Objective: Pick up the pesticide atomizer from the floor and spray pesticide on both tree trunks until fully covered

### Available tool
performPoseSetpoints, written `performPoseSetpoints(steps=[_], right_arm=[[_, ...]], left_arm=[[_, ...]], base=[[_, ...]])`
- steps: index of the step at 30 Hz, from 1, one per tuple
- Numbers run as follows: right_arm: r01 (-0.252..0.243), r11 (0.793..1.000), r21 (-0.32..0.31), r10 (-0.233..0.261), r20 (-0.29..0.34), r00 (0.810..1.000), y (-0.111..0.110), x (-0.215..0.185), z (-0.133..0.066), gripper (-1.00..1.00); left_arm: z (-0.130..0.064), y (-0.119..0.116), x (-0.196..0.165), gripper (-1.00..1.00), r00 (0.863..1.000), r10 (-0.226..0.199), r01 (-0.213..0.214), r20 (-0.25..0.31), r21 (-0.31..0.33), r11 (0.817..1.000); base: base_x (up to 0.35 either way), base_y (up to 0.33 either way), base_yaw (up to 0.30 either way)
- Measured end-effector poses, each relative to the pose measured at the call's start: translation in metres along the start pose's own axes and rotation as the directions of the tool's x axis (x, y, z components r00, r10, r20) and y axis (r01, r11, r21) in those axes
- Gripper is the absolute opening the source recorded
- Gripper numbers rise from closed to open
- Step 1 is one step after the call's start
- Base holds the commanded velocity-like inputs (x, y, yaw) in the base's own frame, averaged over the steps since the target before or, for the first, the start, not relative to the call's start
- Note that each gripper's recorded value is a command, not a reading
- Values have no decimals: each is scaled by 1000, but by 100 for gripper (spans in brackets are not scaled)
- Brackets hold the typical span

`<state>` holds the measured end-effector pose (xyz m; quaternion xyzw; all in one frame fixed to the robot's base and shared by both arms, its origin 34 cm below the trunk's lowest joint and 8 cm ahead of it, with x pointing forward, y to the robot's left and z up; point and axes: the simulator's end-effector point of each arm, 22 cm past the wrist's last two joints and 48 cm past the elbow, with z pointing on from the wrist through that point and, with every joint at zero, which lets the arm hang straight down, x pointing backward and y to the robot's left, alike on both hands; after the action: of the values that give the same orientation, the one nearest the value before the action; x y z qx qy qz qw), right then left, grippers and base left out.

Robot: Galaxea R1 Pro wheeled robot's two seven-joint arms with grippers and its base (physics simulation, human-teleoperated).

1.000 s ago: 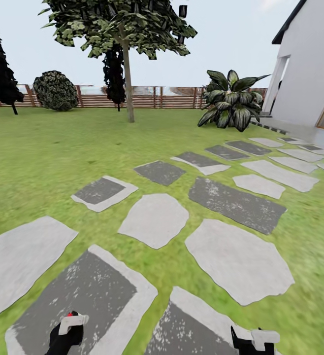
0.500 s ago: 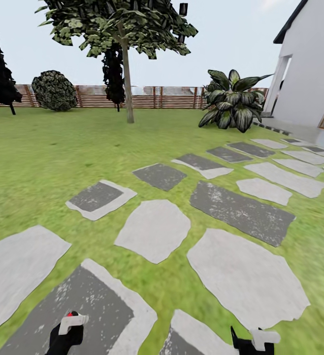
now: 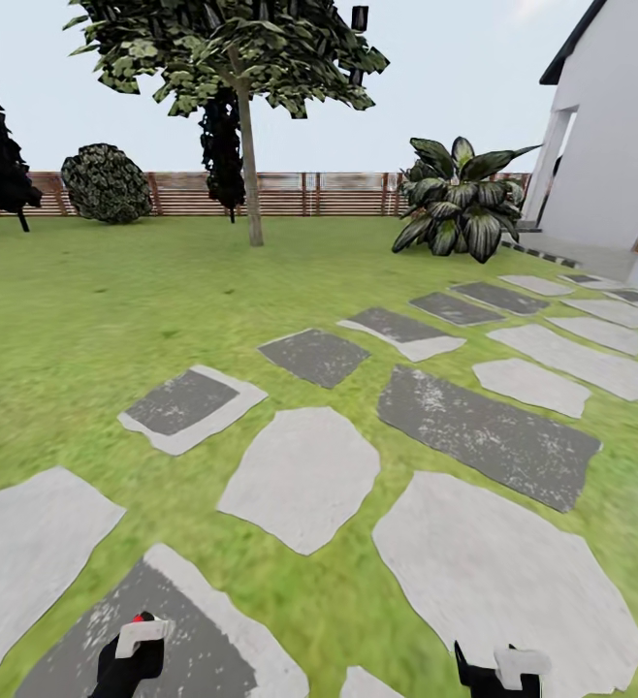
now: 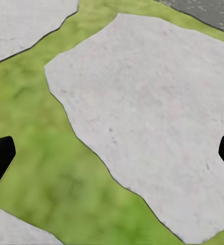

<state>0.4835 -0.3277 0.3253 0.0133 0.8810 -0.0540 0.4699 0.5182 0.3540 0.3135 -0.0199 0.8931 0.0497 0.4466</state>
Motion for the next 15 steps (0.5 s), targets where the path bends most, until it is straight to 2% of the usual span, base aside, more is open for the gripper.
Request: performPoseSetpoints(steps=[15], right_arm=[[0, 1000, 0, 0, 0, 1000, 0, 0, 0, 100]], left_arm=[[0, 0, 0, -100, 1000, 0, 0, 0, 0, 1000]], base=[[337, 0, 0]])
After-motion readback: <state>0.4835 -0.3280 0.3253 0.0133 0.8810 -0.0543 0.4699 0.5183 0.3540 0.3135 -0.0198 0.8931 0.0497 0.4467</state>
